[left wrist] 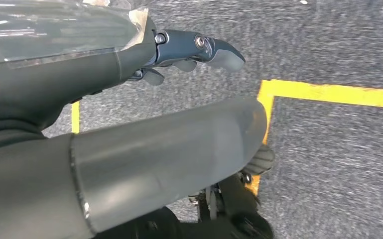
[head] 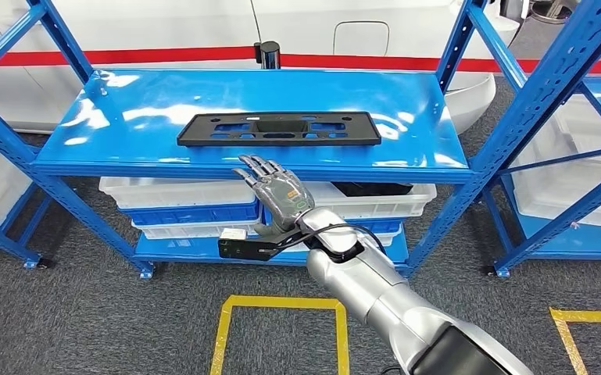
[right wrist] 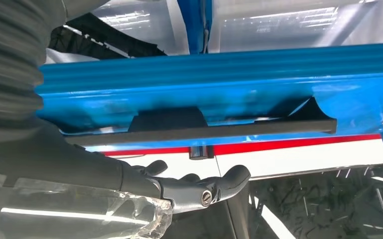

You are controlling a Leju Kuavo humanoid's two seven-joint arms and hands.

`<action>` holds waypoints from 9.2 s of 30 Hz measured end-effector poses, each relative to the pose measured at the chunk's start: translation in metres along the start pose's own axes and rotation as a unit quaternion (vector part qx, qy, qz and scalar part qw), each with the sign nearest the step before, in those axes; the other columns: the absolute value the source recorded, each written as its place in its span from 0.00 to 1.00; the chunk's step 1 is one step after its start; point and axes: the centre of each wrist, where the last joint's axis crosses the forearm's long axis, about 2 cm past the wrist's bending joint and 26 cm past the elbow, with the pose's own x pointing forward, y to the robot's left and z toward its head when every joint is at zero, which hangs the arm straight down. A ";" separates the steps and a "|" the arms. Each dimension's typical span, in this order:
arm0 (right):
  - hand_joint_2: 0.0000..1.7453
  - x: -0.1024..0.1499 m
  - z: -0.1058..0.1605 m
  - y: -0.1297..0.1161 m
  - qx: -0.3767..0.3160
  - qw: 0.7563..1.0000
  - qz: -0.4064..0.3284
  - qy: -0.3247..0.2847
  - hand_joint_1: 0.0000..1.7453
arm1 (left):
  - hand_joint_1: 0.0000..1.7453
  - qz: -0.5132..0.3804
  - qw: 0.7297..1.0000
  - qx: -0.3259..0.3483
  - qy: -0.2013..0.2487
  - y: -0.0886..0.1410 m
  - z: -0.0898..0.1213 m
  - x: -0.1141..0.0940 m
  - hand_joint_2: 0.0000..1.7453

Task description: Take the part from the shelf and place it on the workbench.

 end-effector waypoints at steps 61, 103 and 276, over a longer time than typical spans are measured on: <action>1.00 -0.064 0.013 -0.008 0.032 0.990 0.041 0.134 0.73 | 0.00 -0.012 0.998 -0.005 -0.062 -0.006 -0.001 0.010 0.00; 1.00 -0.083 0.050 -0.001 -0.018 0.990 0.031 0.135 0.95 | 0.00 -0.056 0.983 0.054 -0.166 -0.015 0.003 0.015 1.00; 1.00 -0.068 0.060 0.008 -0.033 0.988 -0.003 0.150 0.95 | 0.00 -0.061 0.994 0.018 -0.094 -0.015 0.001 0.017 1.00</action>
